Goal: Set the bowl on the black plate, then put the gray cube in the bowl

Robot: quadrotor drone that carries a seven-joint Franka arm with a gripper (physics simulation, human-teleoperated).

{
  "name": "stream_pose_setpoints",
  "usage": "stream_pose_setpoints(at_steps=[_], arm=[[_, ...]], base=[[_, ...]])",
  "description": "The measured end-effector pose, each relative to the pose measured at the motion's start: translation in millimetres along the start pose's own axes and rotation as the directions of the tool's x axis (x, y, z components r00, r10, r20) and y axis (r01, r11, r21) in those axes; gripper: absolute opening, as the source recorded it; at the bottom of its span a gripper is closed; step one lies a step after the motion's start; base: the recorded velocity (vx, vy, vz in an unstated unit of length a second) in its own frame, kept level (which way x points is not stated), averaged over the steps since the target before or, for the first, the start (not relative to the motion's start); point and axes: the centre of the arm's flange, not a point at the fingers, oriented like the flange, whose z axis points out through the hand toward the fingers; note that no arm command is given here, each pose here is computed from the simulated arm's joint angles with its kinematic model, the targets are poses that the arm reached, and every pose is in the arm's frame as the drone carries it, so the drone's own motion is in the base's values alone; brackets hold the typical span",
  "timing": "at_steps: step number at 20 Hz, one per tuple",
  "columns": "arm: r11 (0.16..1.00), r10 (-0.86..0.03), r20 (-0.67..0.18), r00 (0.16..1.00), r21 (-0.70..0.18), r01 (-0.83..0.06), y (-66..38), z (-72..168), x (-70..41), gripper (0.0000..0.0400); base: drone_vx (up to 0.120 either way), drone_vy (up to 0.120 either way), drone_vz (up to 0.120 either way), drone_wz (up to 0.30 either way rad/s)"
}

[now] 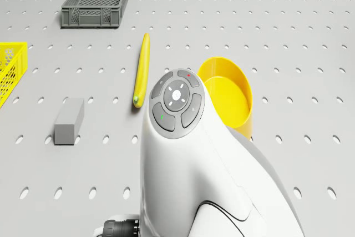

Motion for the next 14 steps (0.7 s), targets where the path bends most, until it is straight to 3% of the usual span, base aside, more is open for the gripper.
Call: stream_pose_setpoints(at_steps=[12, 14], arm=[[1.0, 0.0, 0.0, 1.0, 0.0, 0.0, 0.0, 0.0, 0.0, 0.04], [1.0, 0.0, 0.0, 1.0, 0.0, 0.0, 0.0, 0.0, 0.0, 0.04]], base=[[0.12, 0.0, 0.0, 0.0], [0.12, -0.08, 0.0, 0.0]])
